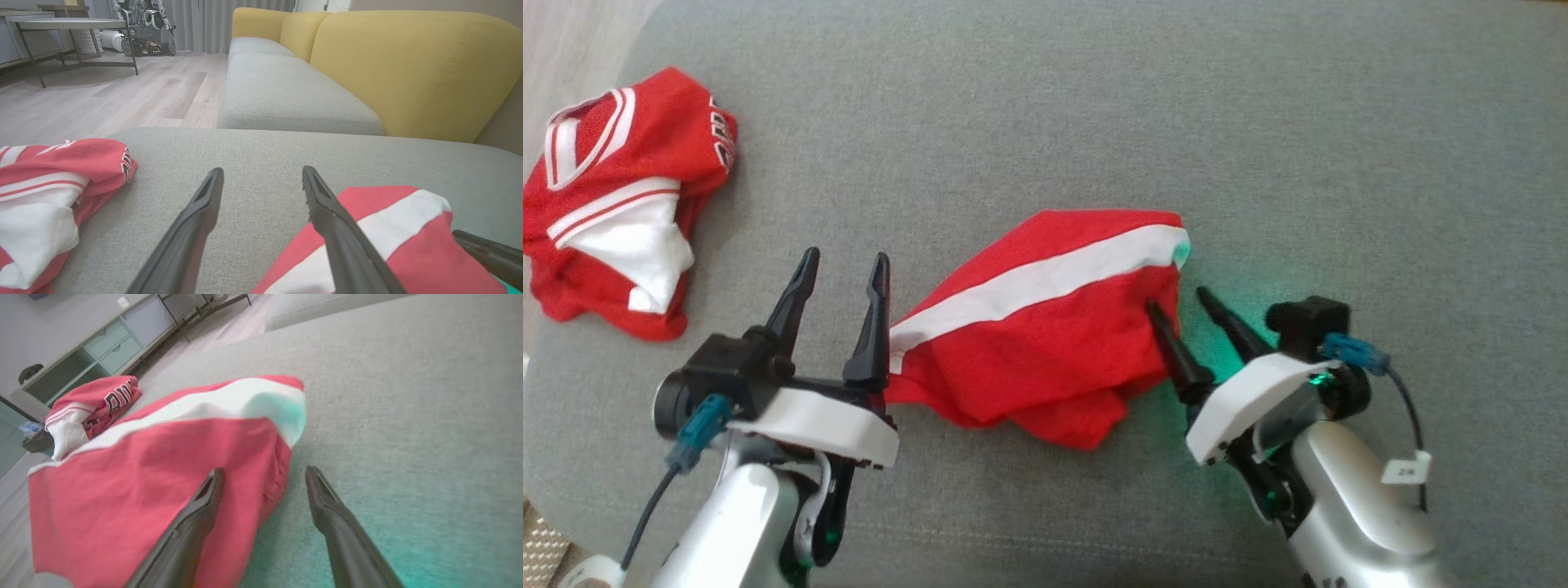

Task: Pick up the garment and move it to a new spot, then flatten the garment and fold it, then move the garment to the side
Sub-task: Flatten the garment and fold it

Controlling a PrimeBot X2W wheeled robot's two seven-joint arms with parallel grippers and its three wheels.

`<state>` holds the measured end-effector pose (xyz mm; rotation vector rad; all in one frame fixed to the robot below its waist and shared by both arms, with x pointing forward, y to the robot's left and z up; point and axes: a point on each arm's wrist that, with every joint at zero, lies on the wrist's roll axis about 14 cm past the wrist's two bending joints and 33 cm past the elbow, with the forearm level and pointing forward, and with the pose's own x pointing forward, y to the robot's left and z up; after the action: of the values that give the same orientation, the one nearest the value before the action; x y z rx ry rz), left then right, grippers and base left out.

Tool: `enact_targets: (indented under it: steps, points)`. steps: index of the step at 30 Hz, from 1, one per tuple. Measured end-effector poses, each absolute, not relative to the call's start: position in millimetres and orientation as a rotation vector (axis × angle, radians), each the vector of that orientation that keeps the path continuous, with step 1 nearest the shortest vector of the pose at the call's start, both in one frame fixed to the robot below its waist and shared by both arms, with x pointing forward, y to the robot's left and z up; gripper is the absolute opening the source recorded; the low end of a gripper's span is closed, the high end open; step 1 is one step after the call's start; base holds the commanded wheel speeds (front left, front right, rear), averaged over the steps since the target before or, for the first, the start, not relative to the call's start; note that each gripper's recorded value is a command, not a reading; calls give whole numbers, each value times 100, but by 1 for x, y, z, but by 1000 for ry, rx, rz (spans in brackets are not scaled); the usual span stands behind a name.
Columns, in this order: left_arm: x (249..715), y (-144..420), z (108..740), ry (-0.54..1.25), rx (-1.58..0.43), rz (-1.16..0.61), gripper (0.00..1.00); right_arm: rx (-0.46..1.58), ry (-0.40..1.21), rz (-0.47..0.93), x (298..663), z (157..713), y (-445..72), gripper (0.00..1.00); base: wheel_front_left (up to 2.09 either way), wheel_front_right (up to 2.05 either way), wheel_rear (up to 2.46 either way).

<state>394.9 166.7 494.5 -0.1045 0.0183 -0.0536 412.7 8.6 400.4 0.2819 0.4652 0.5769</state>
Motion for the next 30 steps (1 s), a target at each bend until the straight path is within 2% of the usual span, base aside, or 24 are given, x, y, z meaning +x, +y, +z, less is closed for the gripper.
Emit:
enact_targets:
  steps: [4, 7, 12, 16, 24, 30]
  points:
    - [398, 167, 495, 12, -104, -53, 100, 277, 529, 612, 404, 388, 18, 100, 0, 0, 0]
    - [398, 167, 491, 23, -103, -55, 100, 295, 571, 633, 396, 382, 25, 0, 0, 0, 0]
    - [398, 165, 488, 28, -101, -59, 100, 320, 554, 625, 400, 386, 25, 0, 0, 0, 0]
    - [399, 163, 490, 20, -102, -67, 100, 339, 500, 566, 415, 394, 9, 0, 0, 0, 0]
    - [403, 154, 491, 14, -106, -88, 100, 294, 372, 377, 447, 413, -65, 0, 0, 0, 0]
    - [406, 148, 490, 14, -110, -108, 100, 137, 317, 311, 446, 423, -101, 0, 0, 0, 0]
